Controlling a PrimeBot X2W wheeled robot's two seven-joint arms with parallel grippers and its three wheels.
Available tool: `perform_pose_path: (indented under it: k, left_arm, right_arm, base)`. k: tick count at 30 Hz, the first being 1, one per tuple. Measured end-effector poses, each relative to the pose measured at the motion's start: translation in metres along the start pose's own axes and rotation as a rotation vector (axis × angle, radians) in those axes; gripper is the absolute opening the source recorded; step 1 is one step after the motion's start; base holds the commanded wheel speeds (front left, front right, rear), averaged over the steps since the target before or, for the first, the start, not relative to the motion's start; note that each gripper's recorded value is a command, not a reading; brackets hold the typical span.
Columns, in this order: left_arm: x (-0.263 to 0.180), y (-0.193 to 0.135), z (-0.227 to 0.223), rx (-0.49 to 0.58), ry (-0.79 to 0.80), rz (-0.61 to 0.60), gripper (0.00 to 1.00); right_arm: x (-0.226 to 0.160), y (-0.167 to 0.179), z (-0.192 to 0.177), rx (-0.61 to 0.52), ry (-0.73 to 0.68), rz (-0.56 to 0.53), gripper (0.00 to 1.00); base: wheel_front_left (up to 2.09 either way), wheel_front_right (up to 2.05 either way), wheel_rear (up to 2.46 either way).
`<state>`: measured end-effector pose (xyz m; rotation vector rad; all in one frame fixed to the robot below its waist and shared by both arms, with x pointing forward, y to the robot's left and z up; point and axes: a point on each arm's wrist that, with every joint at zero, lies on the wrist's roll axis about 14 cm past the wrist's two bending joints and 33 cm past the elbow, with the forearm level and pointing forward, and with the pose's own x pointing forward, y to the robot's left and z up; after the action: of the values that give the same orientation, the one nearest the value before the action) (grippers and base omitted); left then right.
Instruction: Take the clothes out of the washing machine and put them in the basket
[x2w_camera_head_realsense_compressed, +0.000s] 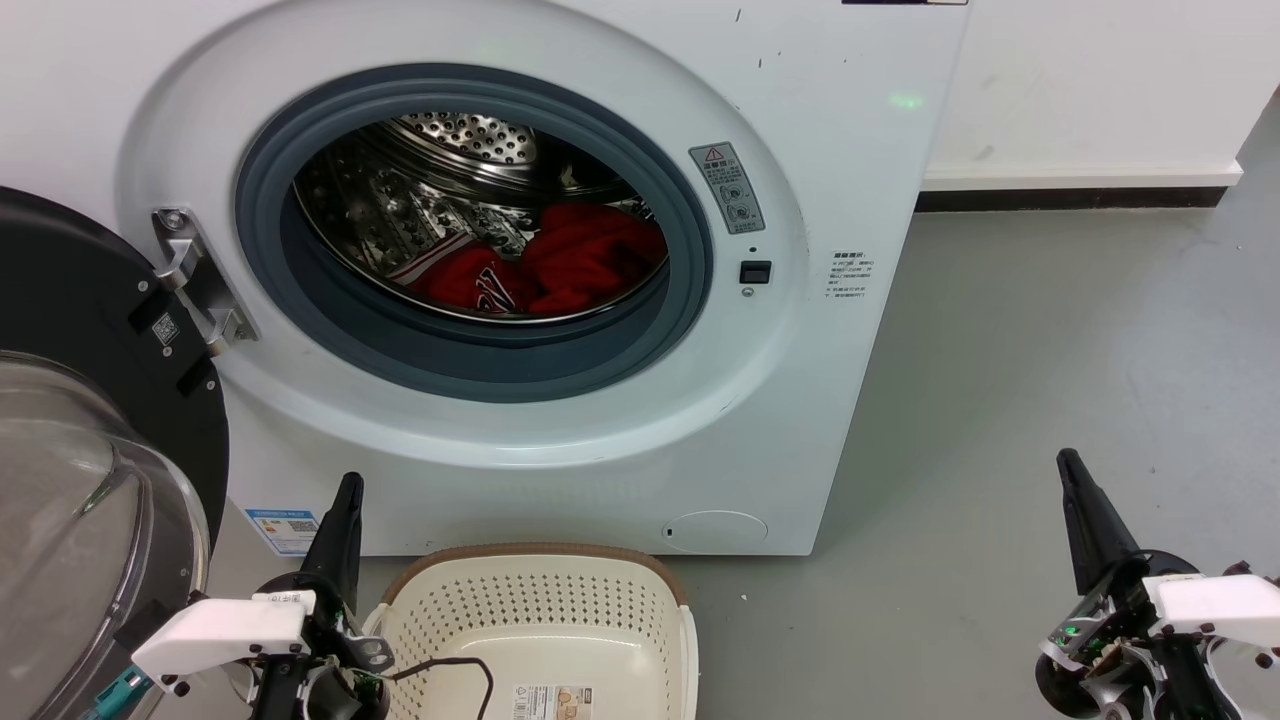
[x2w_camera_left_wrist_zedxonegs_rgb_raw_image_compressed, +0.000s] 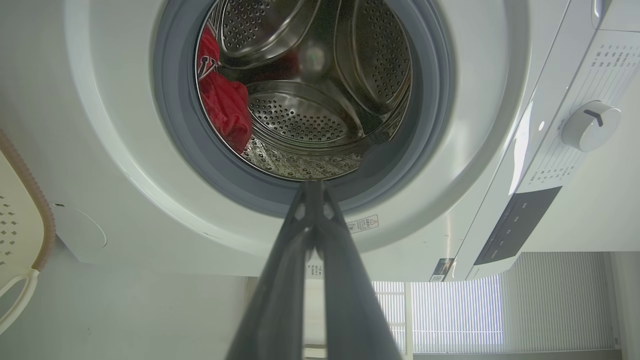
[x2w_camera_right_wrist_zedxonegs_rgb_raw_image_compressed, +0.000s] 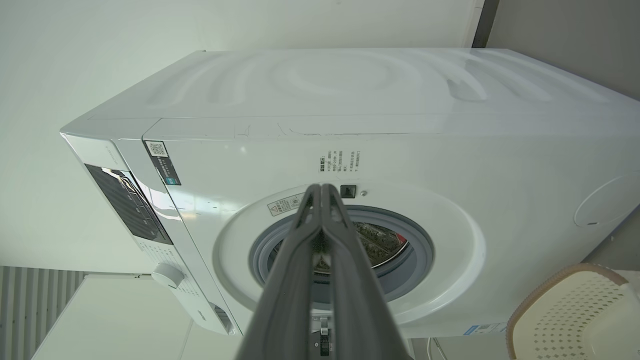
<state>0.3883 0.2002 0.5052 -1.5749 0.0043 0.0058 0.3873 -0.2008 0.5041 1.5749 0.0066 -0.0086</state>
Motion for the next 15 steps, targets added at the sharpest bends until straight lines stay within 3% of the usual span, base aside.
perform_pose_path:
  k: [15]
  left_arm:
    - [0.0000, 0.0000, 0.0000, 0.000, 0.000, 0.000, 0.00]
  right_arm:
    - [0.0000, 0.0000, 0.0000, 0.000, 0.000, 0.000, 0.00]
  base:
    - [0.00, 0.00, 0.00]
